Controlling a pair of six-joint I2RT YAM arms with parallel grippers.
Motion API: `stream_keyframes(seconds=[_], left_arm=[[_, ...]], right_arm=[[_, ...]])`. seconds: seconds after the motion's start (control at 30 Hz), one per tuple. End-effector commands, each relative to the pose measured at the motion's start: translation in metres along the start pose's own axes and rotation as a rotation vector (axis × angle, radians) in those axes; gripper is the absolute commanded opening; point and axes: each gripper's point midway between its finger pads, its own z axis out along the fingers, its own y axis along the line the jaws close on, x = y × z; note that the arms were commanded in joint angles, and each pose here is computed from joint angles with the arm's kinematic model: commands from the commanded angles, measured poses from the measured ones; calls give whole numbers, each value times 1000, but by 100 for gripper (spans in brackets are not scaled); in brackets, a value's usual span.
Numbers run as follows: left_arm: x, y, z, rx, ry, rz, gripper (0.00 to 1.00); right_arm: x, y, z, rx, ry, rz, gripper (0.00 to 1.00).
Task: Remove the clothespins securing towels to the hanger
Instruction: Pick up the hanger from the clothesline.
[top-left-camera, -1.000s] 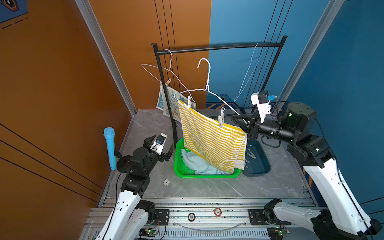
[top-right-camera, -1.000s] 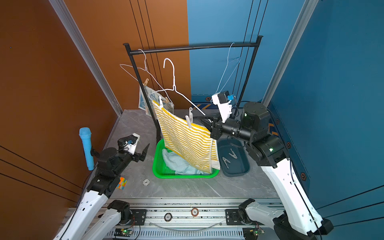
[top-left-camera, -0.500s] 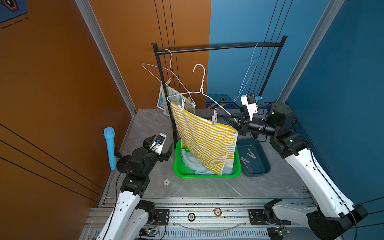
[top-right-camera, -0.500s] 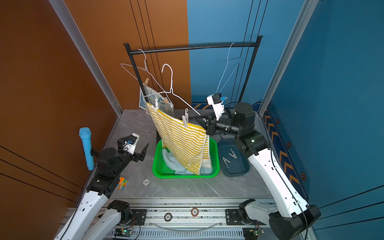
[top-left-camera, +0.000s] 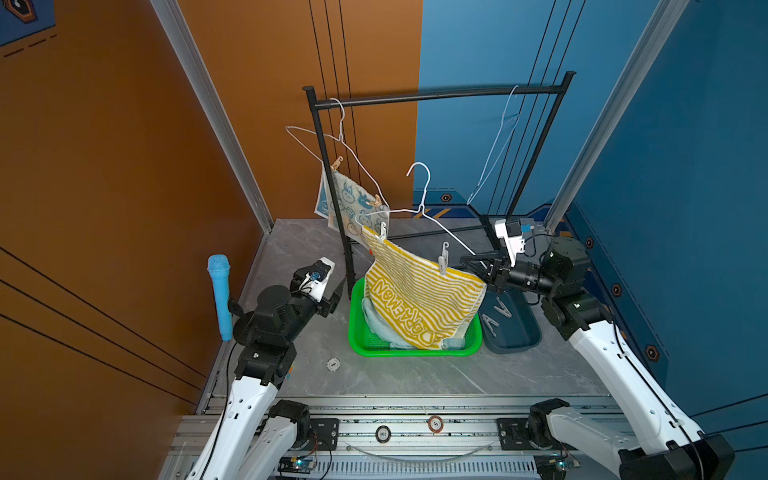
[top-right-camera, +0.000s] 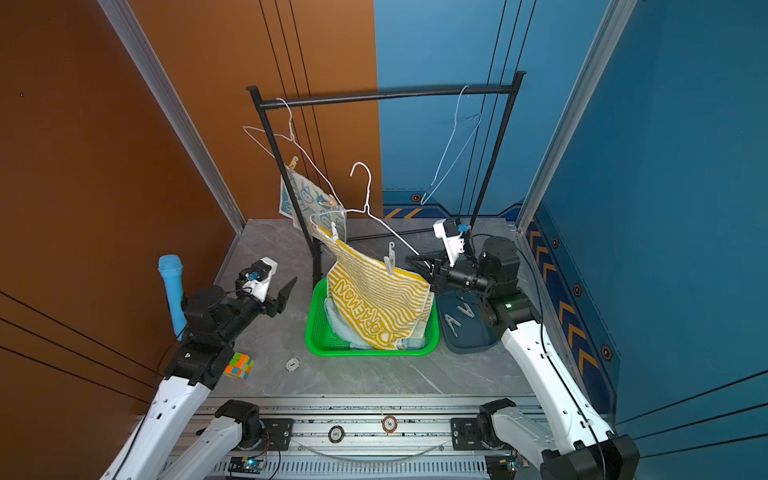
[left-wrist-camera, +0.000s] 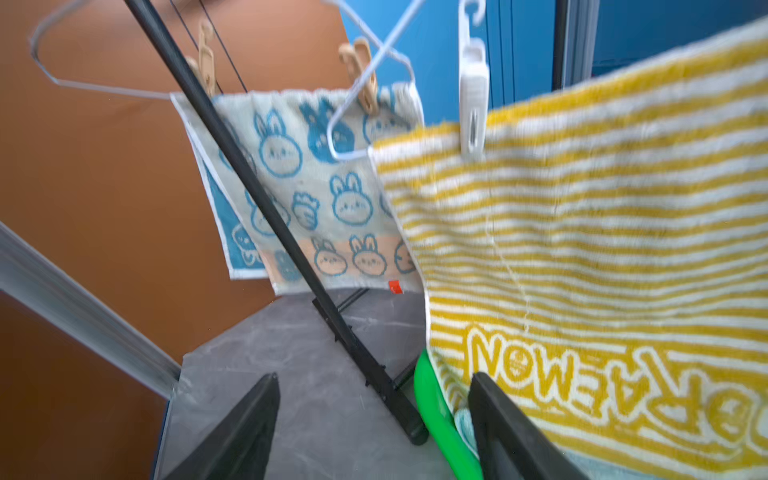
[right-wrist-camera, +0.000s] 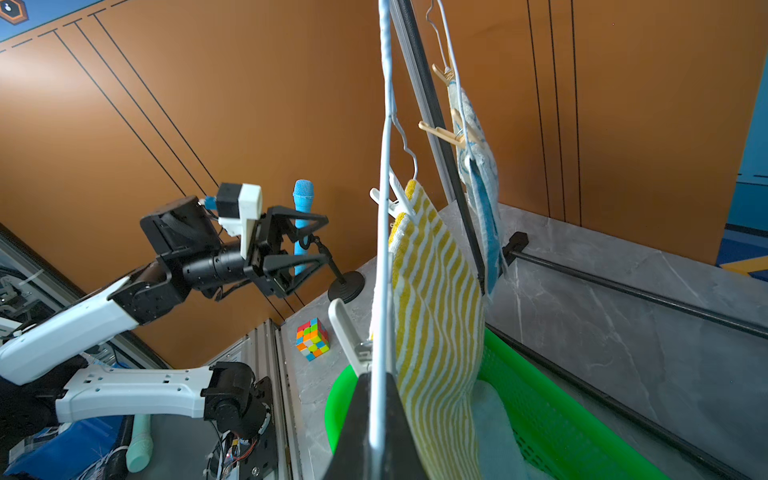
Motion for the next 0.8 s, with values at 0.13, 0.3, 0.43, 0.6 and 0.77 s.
stream_keyframes(seconds=[0.13,0.3,0.43,0.6,0.77], left_arm=[[-88,-18,-1,241,-163,27,69],[-126,-36,6,405,-188,128,67],[-130,-50,22,487,-162,248,68],[-130,-63,40,550,-135,384,72],[-128,-74,59,585,-105,463,72]], right_arm=[[2,14,-5,-67,-17,-108,0],[10,12,-5,-63,10,-118,0],[17,11,-5,-61,40,-123,0],[21,13,-6,-63,62,-137,0],[23,16,-5,-70,70,-154,0]])
